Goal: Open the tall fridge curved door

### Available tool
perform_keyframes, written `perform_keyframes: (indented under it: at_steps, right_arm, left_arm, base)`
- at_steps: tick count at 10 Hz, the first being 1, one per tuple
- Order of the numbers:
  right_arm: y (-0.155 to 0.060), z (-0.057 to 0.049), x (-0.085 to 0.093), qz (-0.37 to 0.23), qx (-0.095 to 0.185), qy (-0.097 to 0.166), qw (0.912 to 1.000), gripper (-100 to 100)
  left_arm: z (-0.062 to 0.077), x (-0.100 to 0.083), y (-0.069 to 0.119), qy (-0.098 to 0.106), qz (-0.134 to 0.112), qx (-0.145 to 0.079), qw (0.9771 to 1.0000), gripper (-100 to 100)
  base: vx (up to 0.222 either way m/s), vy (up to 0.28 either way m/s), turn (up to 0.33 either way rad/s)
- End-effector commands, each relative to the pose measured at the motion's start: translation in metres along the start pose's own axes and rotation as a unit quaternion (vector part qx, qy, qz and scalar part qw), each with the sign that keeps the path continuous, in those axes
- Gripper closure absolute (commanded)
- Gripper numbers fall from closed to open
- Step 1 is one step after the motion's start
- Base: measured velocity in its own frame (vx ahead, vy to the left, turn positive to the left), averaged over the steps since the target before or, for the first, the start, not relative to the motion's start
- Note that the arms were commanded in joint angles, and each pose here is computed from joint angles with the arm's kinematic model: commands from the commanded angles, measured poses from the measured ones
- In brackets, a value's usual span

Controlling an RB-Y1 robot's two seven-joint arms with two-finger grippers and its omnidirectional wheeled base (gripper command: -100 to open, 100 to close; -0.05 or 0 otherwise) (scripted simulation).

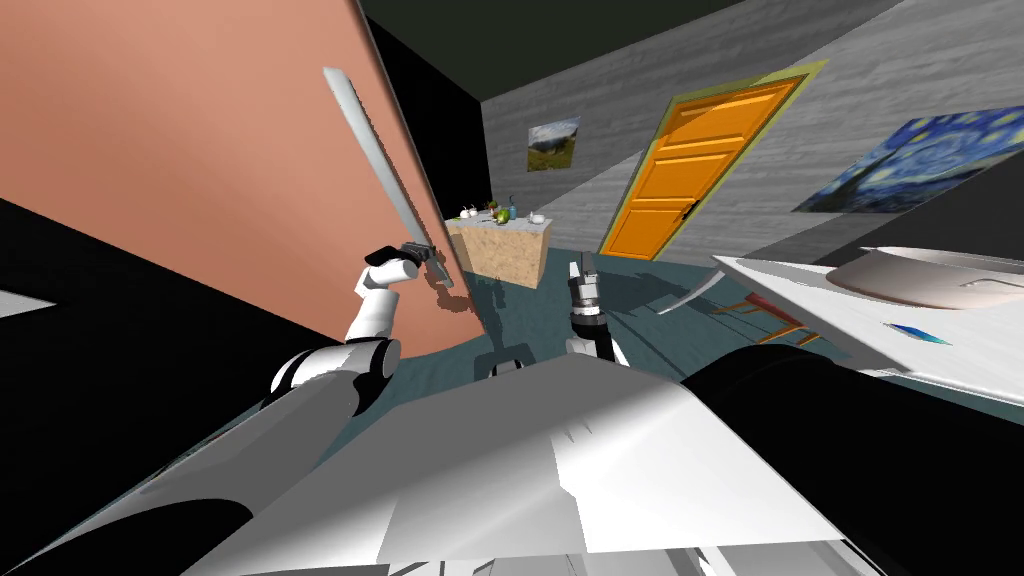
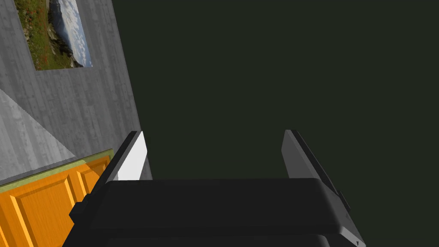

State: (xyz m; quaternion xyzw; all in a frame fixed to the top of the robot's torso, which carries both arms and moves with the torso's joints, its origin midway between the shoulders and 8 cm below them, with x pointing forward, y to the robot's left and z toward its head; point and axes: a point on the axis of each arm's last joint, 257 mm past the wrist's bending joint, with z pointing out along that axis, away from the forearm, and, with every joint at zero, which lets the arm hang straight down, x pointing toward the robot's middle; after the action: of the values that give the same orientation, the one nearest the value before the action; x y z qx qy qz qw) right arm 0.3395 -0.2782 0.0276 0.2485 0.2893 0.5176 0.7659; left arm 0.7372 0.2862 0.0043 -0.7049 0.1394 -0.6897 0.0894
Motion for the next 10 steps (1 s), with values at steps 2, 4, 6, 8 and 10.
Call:
perform_keyframes:
  at_steps: [2, 4, 6, 8, 10]
  right_arm:
    - [0.000, 0.000, 0.000, 0.000, 0.000, 0.000, 1.0000, 0]
    - [0.000, 0.000, 0.000, 0.000, 0.000, 0.000, 1.0000, 0]
    - [0.000, 0.000, 0.000, 0.000, 0.000, 0.000, 1.0000, 0]
    - [0.000, 0.000, 0.000, 0.000, 0.000, 0.000, 1.0000, 0]
    - [0.000, 0.000, 0.000, 0.000, 0.000, 0.000, 1.0000, 0]
  left_arm:
    - [-0.001, 0.013, 0.028, 0.011, 0.003, -0.023, 0.9997, 100]
    - [-0.001, 0.019, 0.043, 0.016, 0.004, -0.037, 0.9992, 100]
    - [-0.001, 0.025, 0.059, 0.022, 0.004, -0.050, 0.9985, 100]
    - [-0.002, 0.031, 0.075, 0.027, 0.005, -0.063, 0.9976, 100]
    - [0.001, 0.039, 0.057, 0.020, 0.005, -0.056, 0.9982, -100]
  base:
    - [-0.198, 0.162, -0.055]
    - [-0.189, 0.182, -0.052]
    - [-0.187, 0.139, -0.047]
    - [-0.191, 0.170, -0.046]
    - [-0.153, 0.092, -0.120]
